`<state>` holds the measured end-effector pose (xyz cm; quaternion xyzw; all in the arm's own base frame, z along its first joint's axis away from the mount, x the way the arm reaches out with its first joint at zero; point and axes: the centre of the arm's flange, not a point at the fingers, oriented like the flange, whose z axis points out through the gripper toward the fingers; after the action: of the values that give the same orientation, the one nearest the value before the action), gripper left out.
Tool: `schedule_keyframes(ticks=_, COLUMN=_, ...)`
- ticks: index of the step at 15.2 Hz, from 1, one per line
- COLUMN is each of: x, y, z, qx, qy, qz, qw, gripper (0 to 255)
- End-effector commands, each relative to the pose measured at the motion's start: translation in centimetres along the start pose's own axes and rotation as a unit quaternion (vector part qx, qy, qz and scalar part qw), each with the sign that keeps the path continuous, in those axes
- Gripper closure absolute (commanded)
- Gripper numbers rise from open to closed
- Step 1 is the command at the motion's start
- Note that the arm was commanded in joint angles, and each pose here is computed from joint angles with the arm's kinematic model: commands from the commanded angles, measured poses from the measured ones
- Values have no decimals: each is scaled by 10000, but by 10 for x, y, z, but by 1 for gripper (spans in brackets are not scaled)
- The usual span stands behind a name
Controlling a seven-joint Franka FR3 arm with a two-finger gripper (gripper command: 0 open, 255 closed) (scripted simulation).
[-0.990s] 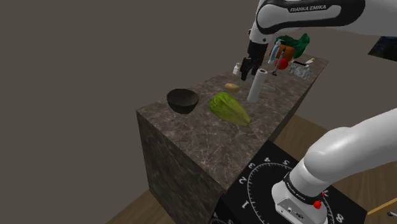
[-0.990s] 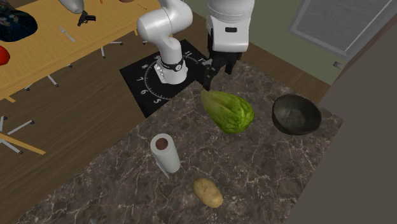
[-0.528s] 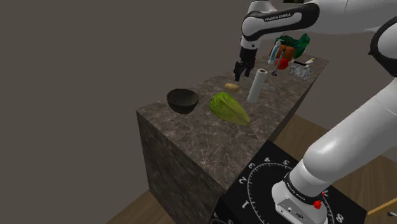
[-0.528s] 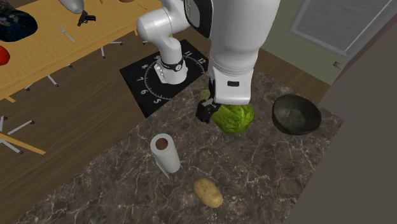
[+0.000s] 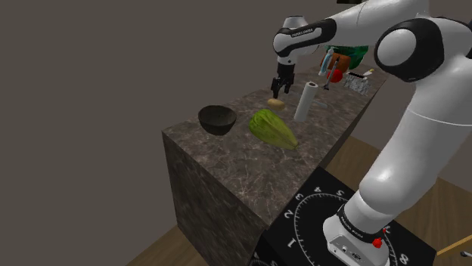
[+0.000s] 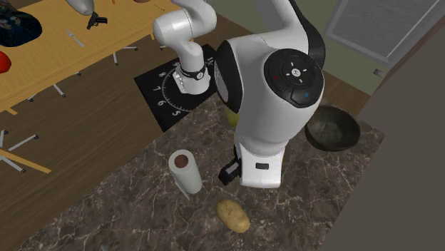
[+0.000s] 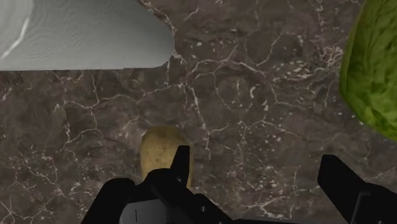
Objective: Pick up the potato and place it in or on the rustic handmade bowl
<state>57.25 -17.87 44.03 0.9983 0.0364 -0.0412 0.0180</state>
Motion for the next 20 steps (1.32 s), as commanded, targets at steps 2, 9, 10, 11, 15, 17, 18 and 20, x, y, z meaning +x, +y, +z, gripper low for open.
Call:
schedule_keyframes(ticks=2, x=27, y=23, z=19, qx=-7, qy=-84, qz=31, qw=10000, gripper=0)
schedule_keyframes(ticks=9, x=89, y=78, z=68, qx=-20, qy=-278, qz=108, qw=9996, gripper=0)
schedule_keyframes(ticks=10, x=93, y=82, z=72, qx=-21, qy=-293, qz=114, qw=9995, gripper=0)
schedule_keyframes(ticks=11, x=93, y=82, z=77, qx=-21, qy=-293, qz=114, qw=9995, gripper=0)
schedule_keyframes(ticks=15, x=92, y=82, z=98, qx=-21, qy=-293, qz=114, qw=9995, gripper=0)
schedule_keyframes(ticks=17, x=91, y=82, z=109, qx=-21, qy=-293, qz=114, qw=9995, gripper=0)
schedule_keyframes(ticks=18, x=91, y=82, z=112, qx=-21, qy=-293, qz=114, qw=9995, gripper=0)
schedule_keyframes(ticks=20, x=91, y=82, z=112, qx=-21, qy=-293, qz=114, qw=9995, gripper=0)
